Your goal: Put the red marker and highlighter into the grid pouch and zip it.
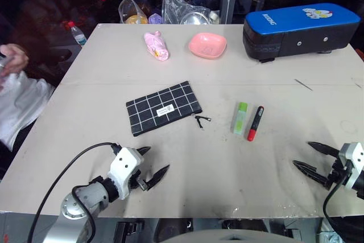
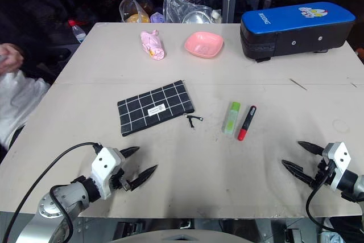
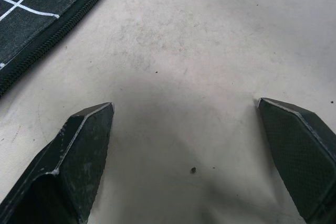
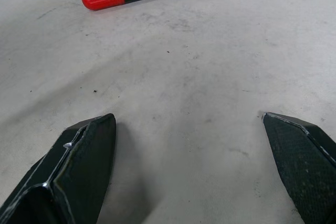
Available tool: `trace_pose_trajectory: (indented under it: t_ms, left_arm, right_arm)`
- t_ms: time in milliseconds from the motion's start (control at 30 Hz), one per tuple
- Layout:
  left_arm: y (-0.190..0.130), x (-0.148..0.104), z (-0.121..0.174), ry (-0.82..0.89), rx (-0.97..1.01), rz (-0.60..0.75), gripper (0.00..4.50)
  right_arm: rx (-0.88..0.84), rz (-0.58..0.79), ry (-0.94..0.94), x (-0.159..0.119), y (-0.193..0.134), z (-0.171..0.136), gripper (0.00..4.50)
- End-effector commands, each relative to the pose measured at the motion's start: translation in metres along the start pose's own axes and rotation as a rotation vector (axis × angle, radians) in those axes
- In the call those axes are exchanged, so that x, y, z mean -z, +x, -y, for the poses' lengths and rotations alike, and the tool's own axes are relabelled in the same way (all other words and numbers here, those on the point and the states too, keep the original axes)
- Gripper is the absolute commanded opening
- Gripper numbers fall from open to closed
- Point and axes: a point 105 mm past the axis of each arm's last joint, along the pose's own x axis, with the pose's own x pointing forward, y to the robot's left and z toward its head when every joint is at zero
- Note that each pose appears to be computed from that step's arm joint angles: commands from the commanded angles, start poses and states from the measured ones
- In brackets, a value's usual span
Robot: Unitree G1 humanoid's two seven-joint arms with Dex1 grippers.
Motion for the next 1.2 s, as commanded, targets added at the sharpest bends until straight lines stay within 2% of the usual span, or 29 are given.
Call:
trace_pose_trajectory:
  t_ms: [33, 400, 600, 767, 900, 1000, 1100, 1200]
  left_arm:
    - [0.001, 0.006, 0.000, 0.019, 0.006, 0.012, 4.47]
    - [-0.005, 0.004, -0.019, 0.045, -0.040, 0.070, 4.47]
    - [-0.036, 0.006, -0.061, 0.090, -0.099, 0.090, 4.47]
    - [-0.066, 0.009, -0.118, 0.280, -0.168, 0.006, 4.47]
    - [-0.069, 0.005, -0.145, 0.492, -0.163, -0.061, 4.47]
    - [-0.064, 0.003, -0.151, 0.608, -0.131, -0.080, 4.47]
    - [-0.029, -0.014, -0.143, 0.870, -0.002, -0.046, 4.47]
    - [-0.007, -0.027, -0.132, 0.999, 0.077, 0.022, 4.47]
  right_arm:
    - [-0.021, 0.019, -0.025, -0.010, -0.001, 0.005, 4.50]
    - [-0.082, 0.065, -0.044, -0.022, 0.014, 0.000, 4.50]
    - [-0.180, 0.142, -0.049, -0.047, 0.024, -0.017, 4.50]
    - [-0.261, 0.212, -0.059, -0.076, 0.042, -0.036, 4.50]
    - [-0.307, 0.250, -0.051, -0.094, 0.054, -0.049, 4.50]
    - [-0.302, 0.273, -0.035, -0.103, 0.061, -0.052, 4.50]
    - [-0.309, 0.288, -0.046, -0.111, 0.066, -0.054, 4.50]
    - [-0.302, 0.279, -0.055, -0.111, 0.067, -0.053, 4.50]
